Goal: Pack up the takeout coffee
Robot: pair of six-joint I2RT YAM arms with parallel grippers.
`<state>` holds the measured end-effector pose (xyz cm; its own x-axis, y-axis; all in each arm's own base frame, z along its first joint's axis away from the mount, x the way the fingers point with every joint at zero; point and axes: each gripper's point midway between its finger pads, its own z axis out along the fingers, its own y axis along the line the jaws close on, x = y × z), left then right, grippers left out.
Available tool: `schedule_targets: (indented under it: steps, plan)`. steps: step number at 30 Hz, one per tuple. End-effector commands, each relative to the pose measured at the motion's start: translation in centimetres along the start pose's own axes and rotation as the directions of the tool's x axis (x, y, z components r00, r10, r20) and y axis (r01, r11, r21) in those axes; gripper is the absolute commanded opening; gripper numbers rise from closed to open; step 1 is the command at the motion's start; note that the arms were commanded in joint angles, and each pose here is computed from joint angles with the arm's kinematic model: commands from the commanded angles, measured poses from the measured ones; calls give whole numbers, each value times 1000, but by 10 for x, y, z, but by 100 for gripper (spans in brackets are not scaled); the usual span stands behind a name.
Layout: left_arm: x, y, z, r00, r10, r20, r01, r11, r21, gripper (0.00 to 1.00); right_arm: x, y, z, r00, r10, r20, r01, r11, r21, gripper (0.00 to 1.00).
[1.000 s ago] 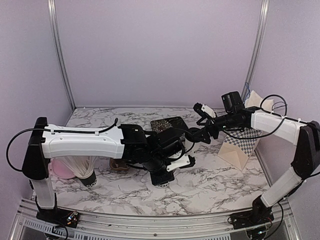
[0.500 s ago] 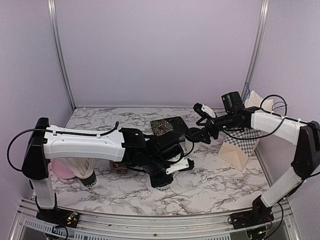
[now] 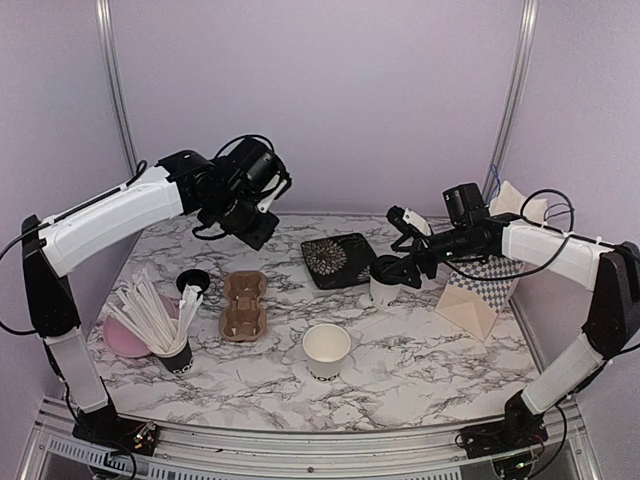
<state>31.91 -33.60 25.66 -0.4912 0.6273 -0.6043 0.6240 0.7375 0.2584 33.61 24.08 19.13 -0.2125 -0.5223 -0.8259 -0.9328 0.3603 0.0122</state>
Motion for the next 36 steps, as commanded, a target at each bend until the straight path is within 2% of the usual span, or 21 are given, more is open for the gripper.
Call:
schedule_targets:
  steps: [1,7,11,15,22,28,36]
  plan:
    - [69,92,21,942,-272,-198,224,946,-234,41,-3,5,-1,1000,-20,13,21,1000,-18,97]
    - [115,142,49,883,-377,-280,269,895,-356,42,-1,6,0,1000,-16,12,16,999,-31,97]
    - [148,146,78,848,-364,-386,217,902,-374,45,0,9,1,1000,-12,10,12,999,-44,97]
    - [166,144,98,826,-353,-438,188,907,-377,47,0,10,1,1000,-13,11,13,998,-54,97]
    - [193,145,132,788,-364,-496,185,909,-374,42,2,12,2,1000,-7,8,7,998,-67,97]
    - [210,145,149,764,-364,-532,174,911,-374,33,4,13,4,1000,-6,4,6,997,-71,97]
    - [220,148,161,756,-366,-543,168,910,-379,30,8,13,6,1000,-2,-5,2,997,-81,96]
